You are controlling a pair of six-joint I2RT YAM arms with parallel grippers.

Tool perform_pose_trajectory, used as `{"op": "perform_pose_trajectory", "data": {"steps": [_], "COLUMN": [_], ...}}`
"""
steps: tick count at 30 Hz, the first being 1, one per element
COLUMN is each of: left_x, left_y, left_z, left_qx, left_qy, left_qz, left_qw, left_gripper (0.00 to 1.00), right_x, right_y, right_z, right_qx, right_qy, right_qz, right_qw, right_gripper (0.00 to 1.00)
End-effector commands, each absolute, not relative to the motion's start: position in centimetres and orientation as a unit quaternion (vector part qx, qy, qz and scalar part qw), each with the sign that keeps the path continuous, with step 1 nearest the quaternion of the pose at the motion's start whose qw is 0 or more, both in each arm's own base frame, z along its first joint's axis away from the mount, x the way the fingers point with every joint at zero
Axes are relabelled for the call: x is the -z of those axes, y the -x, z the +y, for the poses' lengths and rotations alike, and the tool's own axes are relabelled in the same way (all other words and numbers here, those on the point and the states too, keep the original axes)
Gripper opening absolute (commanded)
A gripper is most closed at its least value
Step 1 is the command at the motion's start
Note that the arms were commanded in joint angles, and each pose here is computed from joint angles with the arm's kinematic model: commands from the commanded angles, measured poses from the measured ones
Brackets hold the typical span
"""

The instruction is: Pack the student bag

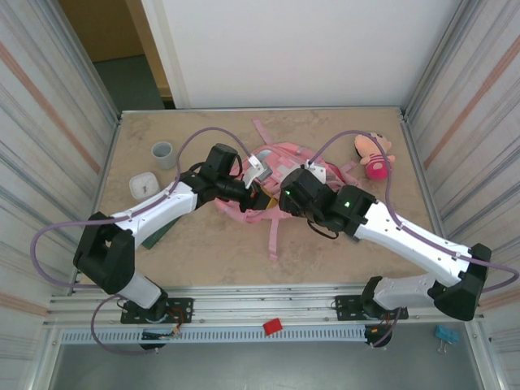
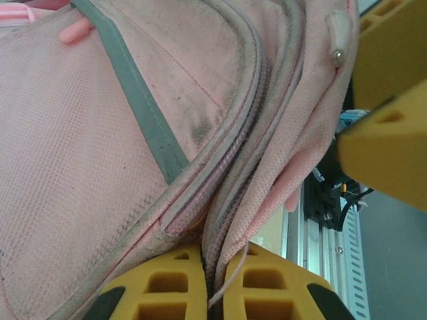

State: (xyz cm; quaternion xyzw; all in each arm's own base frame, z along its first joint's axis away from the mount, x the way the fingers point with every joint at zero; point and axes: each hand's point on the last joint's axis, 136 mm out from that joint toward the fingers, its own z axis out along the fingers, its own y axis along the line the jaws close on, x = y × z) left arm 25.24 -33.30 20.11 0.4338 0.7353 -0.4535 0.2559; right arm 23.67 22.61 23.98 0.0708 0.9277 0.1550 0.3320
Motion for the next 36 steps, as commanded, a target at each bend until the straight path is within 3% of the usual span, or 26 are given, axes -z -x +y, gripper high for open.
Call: {"op": "perform_pose_trajectory", "data": {"steps": [1,5,9,12,15,18,22,29,36], "left_x": [-23.3,-23.6,-23.8,-23.9,-23.8,-24.0,-24.4,-23.9,-22.0], "left_y": [-24.5,-24.5,-24.5,-24.6,-24.6,-24.6,-24.6,-24.6,-25.1], "left_z": [-33.3,-33.3,-33.4,-33.4,-33.3,-33.4,-33.4,-32.8,-31.4], "left_qx": [0.491,0.492,0.492,0.490,0.489,0.490,0.491,0.477,0.441], "left_qy": [-0.431,-0.434,-0.436,-0.437,-0.436,-0.436,-0.436,-0.439,-0.441], "left_qz": [0.711,0.707,0.705,0.704,0.706,0.705,0.702,0.708,0.728], "left_qw": [0.260,0.264,0.268,0.270,0.269,0.271,0.275,0.279,0.285], "left_gripper": [0.00,0.00,0.00,0.00,0.00,0.00,0.00,0.00,0.00], "right_x": [-23.7,-23.4,-22.0,-21.3,-21.1,-21.0,-20.7,-21.1,-21.8], "right_y": [-24.8,-24.8,-24.3,-23.9,-23.6,-23.7,-24.0,-23.7,-22.9], "right_z": [23.2,23.6,22.3,21.1,20.8,22.0,23.6,19.7,18.7], "right_qx": [-0.170,-0.175,-0.126,-0.089,-0.077,-0.100,-0.116,-0.025,-0.072], "right_qy": [-0.078,-0.071,-0.069,-0.075,-0.074,-0.060,-0.048,-0.060,-0.031], "right_qz": [0.922,0.924,0.937,0.943,0.946,0.946,0.944,0.948,0.952], "right_qw": [0.338,0.333,0.319,0.312,0.307,0.304,0.305,0.311,0.297], "right_gripper": [0.50,0.46,0.31,0.27,0.30,0.44,0.45,0.19,0.03]}}
